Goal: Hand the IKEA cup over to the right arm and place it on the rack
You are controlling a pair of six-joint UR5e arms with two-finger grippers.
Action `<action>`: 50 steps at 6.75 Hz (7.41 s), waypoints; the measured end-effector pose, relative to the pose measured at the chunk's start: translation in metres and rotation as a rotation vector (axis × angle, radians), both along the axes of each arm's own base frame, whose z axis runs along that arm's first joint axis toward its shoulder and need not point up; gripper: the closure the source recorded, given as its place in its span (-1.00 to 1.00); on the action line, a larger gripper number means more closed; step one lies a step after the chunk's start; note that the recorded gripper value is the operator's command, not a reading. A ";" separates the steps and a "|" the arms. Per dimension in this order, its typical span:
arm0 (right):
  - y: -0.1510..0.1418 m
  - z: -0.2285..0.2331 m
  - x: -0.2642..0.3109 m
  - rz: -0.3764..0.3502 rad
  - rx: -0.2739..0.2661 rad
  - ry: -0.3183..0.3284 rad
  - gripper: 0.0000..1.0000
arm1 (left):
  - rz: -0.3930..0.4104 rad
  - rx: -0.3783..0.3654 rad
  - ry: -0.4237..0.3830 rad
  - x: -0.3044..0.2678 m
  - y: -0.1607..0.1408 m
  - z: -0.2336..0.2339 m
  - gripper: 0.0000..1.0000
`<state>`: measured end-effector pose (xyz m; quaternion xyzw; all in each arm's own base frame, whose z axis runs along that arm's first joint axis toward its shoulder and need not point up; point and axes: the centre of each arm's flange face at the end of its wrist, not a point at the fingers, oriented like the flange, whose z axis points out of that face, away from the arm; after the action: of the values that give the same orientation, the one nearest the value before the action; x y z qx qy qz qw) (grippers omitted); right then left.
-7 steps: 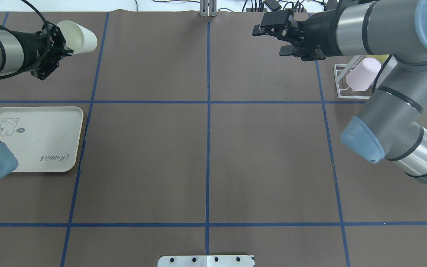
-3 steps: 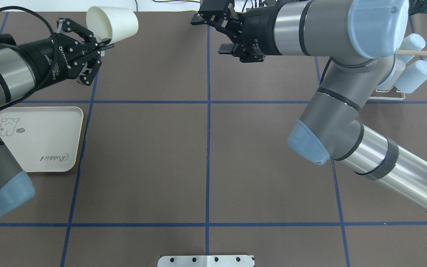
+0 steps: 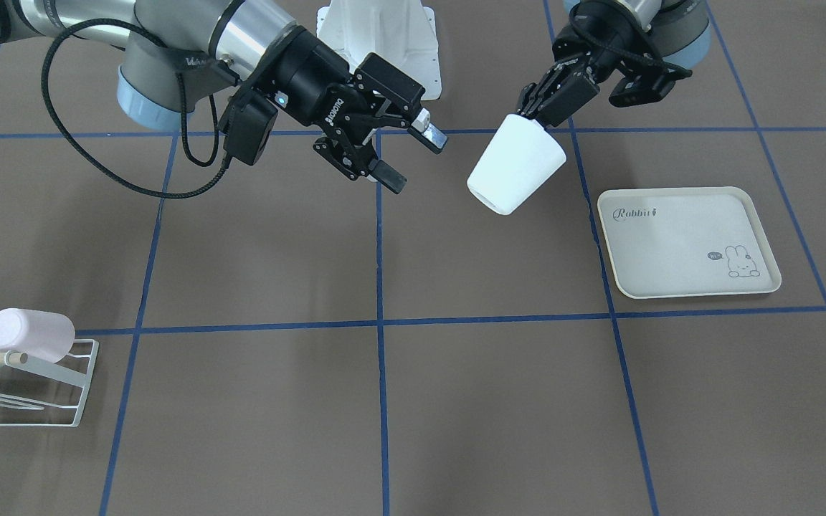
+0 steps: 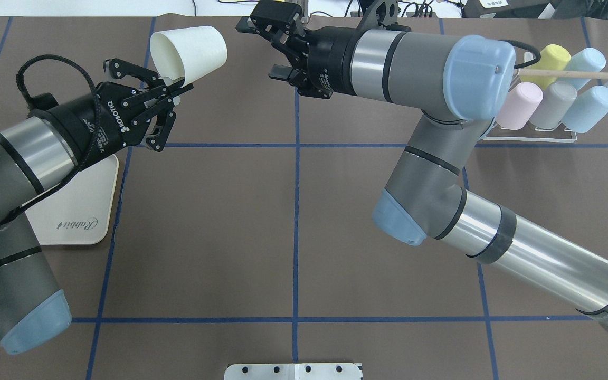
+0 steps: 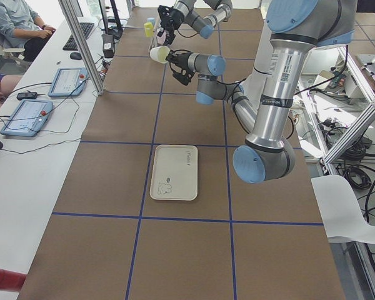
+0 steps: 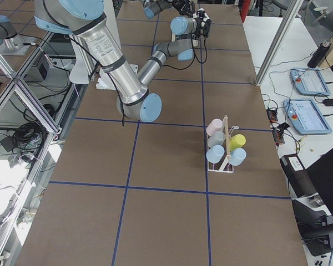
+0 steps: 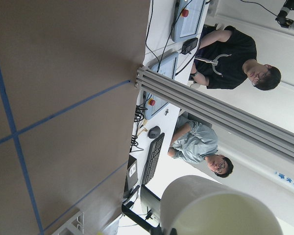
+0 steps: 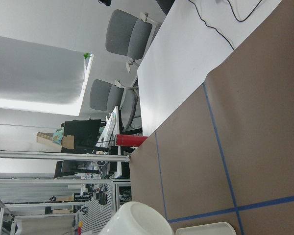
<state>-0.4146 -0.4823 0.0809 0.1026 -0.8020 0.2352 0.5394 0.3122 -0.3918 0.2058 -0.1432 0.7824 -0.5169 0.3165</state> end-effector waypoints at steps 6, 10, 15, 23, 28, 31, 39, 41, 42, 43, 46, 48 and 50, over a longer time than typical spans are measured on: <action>0.018 0.015 -0.034 0.028 -0.053 -0.262 -1.00 | -0.003 -0.027 0.164 0.021 0.012 0.005 1.00; 0.024 0.016 -0.044 0.035 -0.067 -0.269 -0.99 | 0.015 -0.031 0.189 0.045 0.028 -0.008 1.00; 0.027 0.015 -0.047 0.029 -0.067 -0.270 -0.95 | 0.027 -0.031 0.197 0.055 0.035 -0.014 1.00; 0.029 0.017 -0.049 0.014 -0.085 -0.279 1.00 | 0.036 -0.020 0.183 0.059 0.038 -0.012 -1.00; -0.062 0.065 0.056 0.110 -0.068 -0.162 1.00 | 0.024 0.133 -0.023 0.013 0.059 0.019 -1.00; -0.139 0.124 0.158 0.224 -0.030 0.252 1.00 | 0.041 0.241 -0.297 -0.014 0.064 0.074 -1.00; -0.147 0.317 0.196 0.621 0.215 1.317 1.00 | 0.149 0.443 -1.012 -0.148 0.079 0.243 -1.00; -0.137 0.331 0.187 0.609 0.255 1.381 1.00 | 0.171 0.479 -1.074 -0.153 0.083 0.257 -1.00; -0.136 0.333 0.186 0.606 0.276 1.399 1.00 | 0.172 0.485 -1.077 -0.152 0.082 0.257 -1.00; -0.137 0.336 0.185 0.602 0.284 1.413 1.00 | 0.173 0.487 -1.077 -0.152 0.082 0.257 -1.00; -0.142 0.348 0.187 0.592 0.272 1.438 1.00 | 0.211 0.527 -1.108 -0.151 0.086 0.266 -1.00; -0.143 0.357 0.188 0.587 0.262 1.453 1.00 | 0.224 0.543 -1.129 -0.152 0.087 0.272 -1.00; -0.143 0.366 0.188 0.588 0.250 1.471 1.00 | 0.226 0.543 -1.132 -0.152 0.087 0.274 -1.00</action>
<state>-0.2262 -0.6254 0.4472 0.4983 -0.2012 0.1480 0.8302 0.1602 -0.3050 0.4794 0.1556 0.5772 -0.2592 0.7586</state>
